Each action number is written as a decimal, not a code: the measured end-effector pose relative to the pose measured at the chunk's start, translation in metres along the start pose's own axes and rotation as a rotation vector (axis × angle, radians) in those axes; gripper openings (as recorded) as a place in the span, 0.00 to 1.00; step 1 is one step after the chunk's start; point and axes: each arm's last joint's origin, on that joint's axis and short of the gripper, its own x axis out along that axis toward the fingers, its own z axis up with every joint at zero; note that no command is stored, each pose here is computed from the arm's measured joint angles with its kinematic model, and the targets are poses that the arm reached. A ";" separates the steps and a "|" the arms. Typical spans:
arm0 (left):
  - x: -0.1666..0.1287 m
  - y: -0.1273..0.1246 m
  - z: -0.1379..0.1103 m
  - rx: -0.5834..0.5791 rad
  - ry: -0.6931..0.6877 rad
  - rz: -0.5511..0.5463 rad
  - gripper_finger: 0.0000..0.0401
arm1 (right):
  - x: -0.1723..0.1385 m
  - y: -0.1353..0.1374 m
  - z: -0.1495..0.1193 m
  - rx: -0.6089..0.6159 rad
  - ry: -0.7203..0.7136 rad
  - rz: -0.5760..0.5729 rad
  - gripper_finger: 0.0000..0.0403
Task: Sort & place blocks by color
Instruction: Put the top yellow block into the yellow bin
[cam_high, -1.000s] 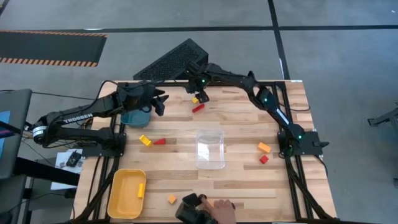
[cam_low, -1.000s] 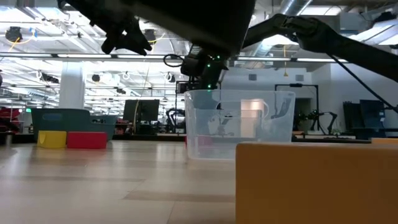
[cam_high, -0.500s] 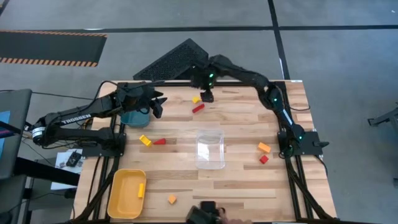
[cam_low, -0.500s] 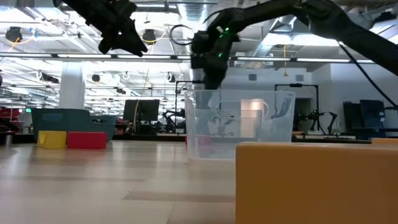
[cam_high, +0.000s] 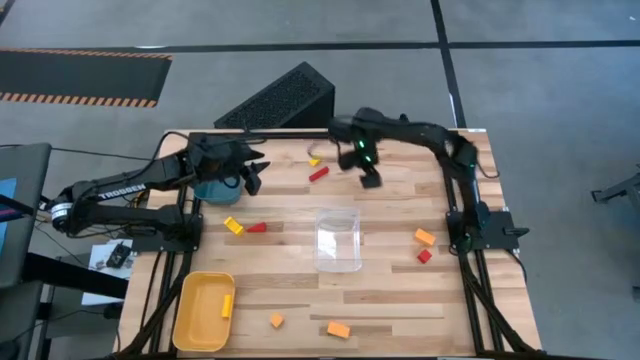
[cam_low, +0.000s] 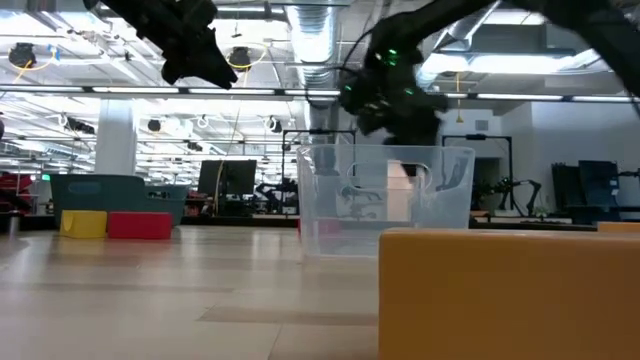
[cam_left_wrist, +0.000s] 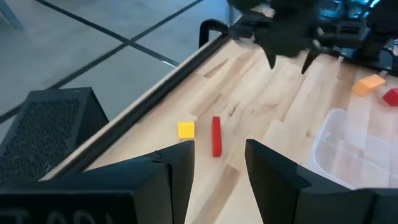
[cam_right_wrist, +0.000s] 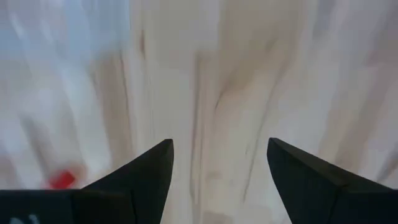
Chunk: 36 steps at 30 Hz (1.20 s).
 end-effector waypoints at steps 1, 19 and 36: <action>0.000 -0.001 -0.001 0.000 0.003 0.004 0.33 | 0.008 0.008 -0.005 -0.045 0.004 -0.002 0.70; 0.011 -0.008 0.010 -0.153 -0.119 0.082 0.33 | 0.015 -0.014 -0.009 -0.573 -0.338 -0.628 0.70; 0.012 -0.015 0.007 -0.318 -0.123 0.117 0.33 | -0.061 -0.106 0.050 0.308 -0.887 -0.376 0.70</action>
